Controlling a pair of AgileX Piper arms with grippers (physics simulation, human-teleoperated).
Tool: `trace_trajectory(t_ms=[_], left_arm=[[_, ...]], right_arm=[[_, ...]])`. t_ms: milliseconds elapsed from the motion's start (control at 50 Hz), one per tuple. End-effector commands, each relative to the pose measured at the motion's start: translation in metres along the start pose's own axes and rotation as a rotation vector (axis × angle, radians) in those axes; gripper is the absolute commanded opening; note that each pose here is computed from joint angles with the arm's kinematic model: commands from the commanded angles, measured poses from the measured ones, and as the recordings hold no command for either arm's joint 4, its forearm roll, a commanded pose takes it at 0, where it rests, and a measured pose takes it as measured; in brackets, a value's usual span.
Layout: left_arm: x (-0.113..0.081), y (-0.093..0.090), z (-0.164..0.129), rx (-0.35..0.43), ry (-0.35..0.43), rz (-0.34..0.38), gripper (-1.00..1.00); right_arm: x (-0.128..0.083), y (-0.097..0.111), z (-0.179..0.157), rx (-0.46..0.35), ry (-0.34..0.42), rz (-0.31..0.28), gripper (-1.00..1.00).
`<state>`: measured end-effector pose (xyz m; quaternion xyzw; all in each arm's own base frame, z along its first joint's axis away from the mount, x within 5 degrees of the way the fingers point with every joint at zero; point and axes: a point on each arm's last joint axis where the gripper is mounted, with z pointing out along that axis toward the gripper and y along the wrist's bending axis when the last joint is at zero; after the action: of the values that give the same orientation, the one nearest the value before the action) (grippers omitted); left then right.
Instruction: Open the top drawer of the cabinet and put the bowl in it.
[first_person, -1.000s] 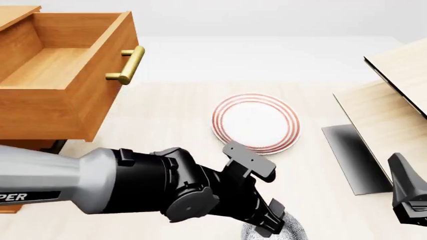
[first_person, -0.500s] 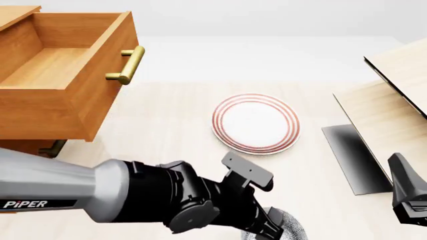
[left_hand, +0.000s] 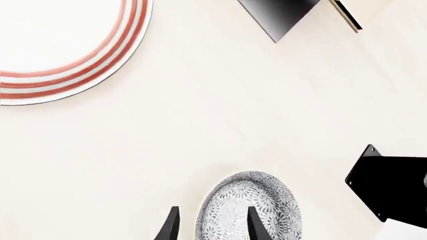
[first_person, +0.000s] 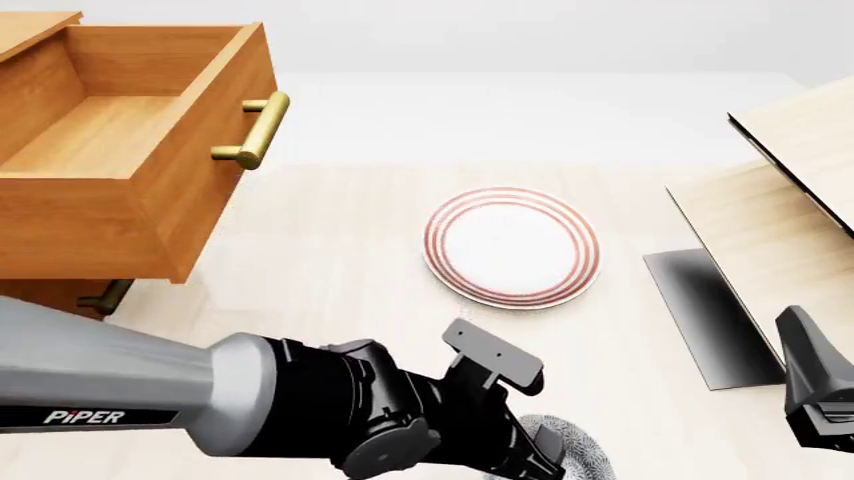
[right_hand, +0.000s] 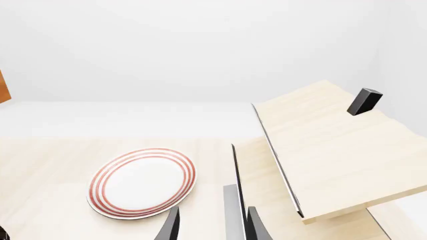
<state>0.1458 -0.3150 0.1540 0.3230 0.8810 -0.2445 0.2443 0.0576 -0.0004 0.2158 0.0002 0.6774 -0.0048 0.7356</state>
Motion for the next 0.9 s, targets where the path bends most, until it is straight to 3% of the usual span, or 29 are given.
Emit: trace_trajectory(t_ms=[20, 580, 600, 900], left_arm=[[0.005, 0.004, 0.006, -0.004, 0.001, -0.019, 1.00], [0.015, 0.007, 0.016, 0.000, 0.001, -0.047, 1.00], [0.016, 0.005, 0.016, 0.003, 0.005, -0.044, -1.00], [0.004, 0.014, -0.001, -0.008, -0.032, -0.037, -1.00]], right_arm=[[0.000, 0.000, 0.000, -0.001, -0.001, 0.001, 1.00], [0.000, 0.000, 0.000, -0.001, -0.001, 0.001, 1.00], [0.000, 0.000, 0.000, -0.001, -0.001, 0.002, 1.00], [0.000, 0.000, 0.000, -0.001, -0.001, 0.001, 1.00]])
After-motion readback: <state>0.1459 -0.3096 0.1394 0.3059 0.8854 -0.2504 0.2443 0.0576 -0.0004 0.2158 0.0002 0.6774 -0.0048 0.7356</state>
